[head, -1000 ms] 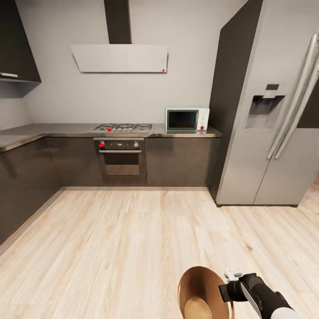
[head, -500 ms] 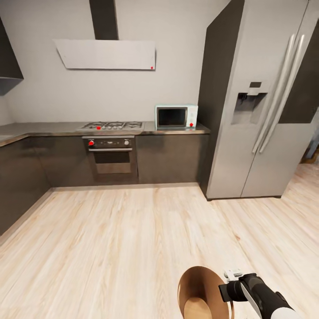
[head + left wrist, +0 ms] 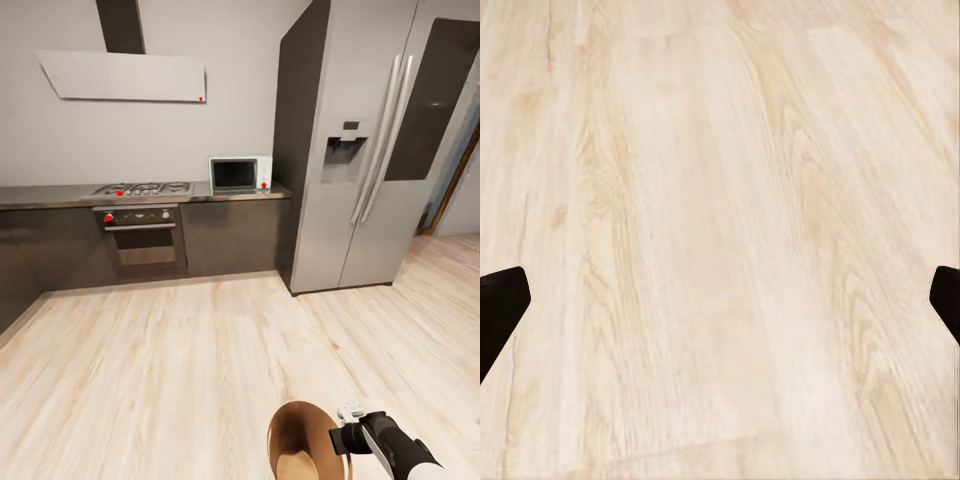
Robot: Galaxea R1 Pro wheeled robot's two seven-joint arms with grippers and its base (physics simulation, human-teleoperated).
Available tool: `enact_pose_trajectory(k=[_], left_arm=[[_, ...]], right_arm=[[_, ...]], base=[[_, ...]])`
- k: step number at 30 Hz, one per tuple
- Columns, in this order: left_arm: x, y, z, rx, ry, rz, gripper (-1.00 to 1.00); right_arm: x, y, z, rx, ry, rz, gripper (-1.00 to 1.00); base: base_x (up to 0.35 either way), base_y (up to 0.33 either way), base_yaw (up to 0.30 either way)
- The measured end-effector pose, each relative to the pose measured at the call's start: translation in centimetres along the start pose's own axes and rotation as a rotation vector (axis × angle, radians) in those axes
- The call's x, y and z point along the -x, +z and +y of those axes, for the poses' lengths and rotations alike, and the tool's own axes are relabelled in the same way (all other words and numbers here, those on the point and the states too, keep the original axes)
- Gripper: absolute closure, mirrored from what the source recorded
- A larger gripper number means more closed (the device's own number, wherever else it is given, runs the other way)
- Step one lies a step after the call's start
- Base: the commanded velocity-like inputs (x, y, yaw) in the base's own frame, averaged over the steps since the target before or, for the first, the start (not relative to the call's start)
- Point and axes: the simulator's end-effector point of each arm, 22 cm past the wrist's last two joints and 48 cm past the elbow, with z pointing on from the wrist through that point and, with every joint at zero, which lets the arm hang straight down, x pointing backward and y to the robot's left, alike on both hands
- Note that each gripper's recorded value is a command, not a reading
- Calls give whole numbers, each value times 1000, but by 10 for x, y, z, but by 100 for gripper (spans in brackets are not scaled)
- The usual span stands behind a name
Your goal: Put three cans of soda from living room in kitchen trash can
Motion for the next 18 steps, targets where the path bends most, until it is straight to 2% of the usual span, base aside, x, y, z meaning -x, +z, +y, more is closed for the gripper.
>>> enact_pose_trajectory(k=[11,18], left_arm=[[-1,0,0,-1,0,2,-100],[-1,0,-1,-4,4,2,-100]], right_arm=[[-1,1,0,1,1,2,100],[-1,1,0,0,1,3,100]], base=[[0,-5,-235],[0,-198,-243]])
